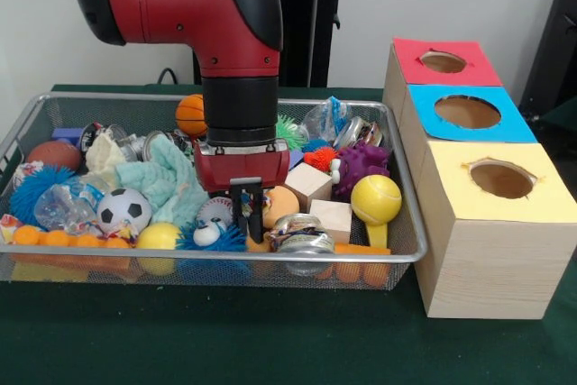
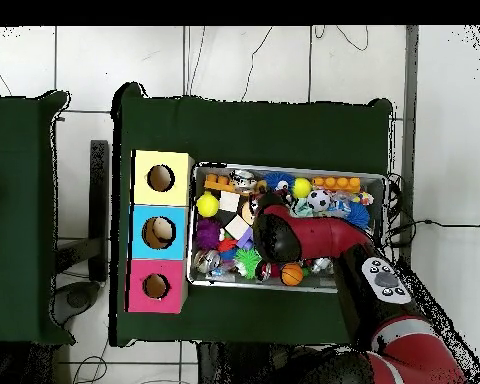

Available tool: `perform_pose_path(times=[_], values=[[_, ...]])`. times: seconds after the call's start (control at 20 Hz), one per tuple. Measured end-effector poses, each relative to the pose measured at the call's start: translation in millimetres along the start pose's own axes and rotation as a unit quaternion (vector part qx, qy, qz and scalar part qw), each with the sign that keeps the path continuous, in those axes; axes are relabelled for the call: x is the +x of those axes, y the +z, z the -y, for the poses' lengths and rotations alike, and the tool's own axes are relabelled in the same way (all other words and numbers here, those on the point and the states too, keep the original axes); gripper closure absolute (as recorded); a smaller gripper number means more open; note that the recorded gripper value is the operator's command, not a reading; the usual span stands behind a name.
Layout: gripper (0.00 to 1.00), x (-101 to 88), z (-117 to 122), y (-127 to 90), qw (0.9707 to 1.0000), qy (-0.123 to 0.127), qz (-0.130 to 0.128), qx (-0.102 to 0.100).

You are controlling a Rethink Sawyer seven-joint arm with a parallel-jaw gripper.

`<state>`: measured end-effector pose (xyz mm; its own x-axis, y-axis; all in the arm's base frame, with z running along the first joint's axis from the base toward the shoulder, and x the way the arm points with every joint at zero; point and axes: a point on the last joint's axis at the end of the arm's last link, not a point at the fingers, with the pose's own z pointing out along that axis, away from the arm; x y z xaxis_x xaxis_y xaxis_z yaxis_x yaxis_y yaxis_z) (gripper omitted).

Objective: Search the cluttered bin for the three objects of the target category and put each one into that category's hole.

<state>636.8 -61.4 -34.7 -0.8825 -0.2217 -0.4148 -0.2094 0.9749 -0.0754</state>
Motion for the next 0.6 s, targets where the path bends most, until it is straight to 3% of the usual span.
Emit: perform_pose_path(times=[0.45, 0.6], values=[[1.00, -2.0, 0.2, 0.6, 1.0000, 0.002, 0.001, 0.000], [1.00, -4.9, 0.7, -3.4, 0.9999, 0.008, -0.009, -0.001]])
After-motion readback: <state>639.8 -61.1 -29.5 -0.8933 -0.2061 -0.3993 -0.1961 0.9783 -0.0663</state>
